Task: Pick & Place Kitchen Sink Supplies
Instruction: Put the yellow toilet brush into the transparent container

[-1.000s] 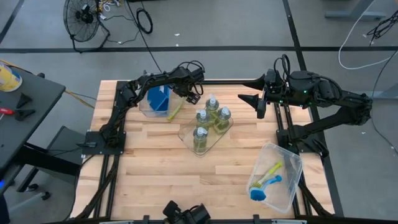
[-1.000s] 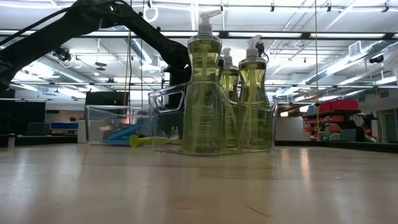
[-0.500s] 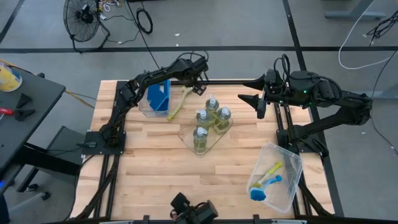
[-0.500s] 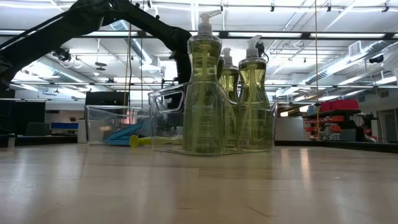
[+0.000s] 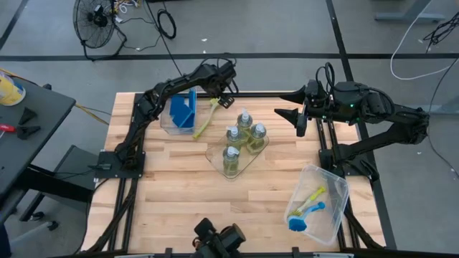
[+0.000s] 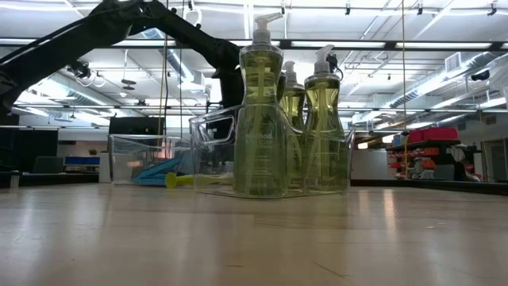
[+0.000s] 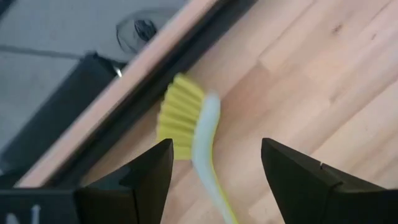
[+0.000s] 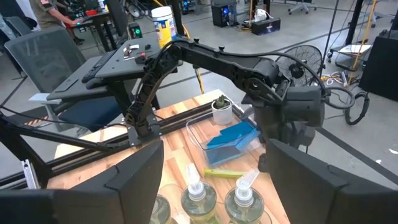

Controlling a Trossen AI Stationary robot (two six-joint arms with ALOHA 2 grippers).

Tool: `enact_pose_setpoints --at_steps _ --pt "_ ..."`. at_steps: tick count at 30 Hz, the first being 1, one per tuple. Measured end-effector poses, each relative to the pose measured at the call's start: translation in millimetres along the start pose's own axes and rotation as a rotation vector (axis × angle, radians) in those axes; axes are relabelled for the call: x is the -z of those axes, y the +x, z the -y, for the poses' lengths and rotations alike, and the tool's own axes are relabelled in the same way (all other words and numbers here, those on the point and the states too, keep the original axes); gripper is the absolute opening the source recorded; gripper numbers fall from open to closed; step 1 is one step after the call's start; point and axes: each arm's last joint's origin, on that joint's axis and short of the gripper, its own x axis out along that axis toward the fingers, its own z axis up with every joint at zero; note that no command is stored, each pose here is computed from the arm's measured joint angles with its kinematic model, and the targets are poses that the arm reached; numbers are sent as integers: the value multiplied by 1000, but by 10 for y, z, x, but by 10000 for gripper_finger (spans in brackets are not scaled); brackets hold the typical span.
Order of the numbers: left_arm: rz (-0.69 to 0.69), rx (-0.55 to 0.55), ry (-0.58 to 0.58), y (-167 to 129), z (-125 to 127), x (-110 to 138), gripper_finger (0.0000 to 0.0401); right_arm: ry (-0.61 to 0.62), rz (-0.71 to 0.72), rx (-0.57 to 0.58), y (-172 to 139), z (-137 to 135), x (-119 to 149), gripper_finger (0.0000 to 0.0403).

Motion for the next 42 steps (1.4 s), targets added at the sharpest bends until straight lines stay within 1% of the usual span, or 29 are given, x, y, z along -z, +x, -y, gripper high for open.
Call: enact_pose_setpoints --at_steps 2,7,13,15,17,19,21,27,28,29,32,37,40,42 --pt "-42 5 -17 -27 -19 29 248 0 0 1 0 1 0 285" --pt "-128 -1 8 -59 40 121 248 -1 1 1 0 1 0 285" --pt "-121 -64 31 -70 94 136 247 -3 1 2 0 1 -1 285" --pt "-114 -96 31 -71 80 133 240 -3 1 2 0 1 0 285" --pt "-112 -139 34 -73 67 136 221 1 0 2 0 1 0 285" --pt "-114 -144 34 -73 62 137 192 2 0 1 0 0 0 285" --pt "-110 -137 33 -60 68 132 157 2 0 1 0 1 0 285" --pt "-89 -170 23 -42 68 115 39 3 17 -3 0 -4 -18 285" --pt "-84 -169 30 -41 63 108 21 5 21 -4 -1 -4 -21 285" --pt "-77 -170 37 -38 52 98 11 6 25 -5 -2 -5 -25 285" --pt "-62 -173 40 -28 -8 70 9 6 26 -6 -2 -5 -26 285" --pt "-43 -176 0 -5 -179 23 5 6 25 -6 -2 -6 -25 285" --pt "-48 -151 -20 39 -261 7 4 6 26 -6 -2 -5 -26 285" --pt "-53 -109 -32 104 -291 -5 3 6 28 -7 -2 -7 -28 285"
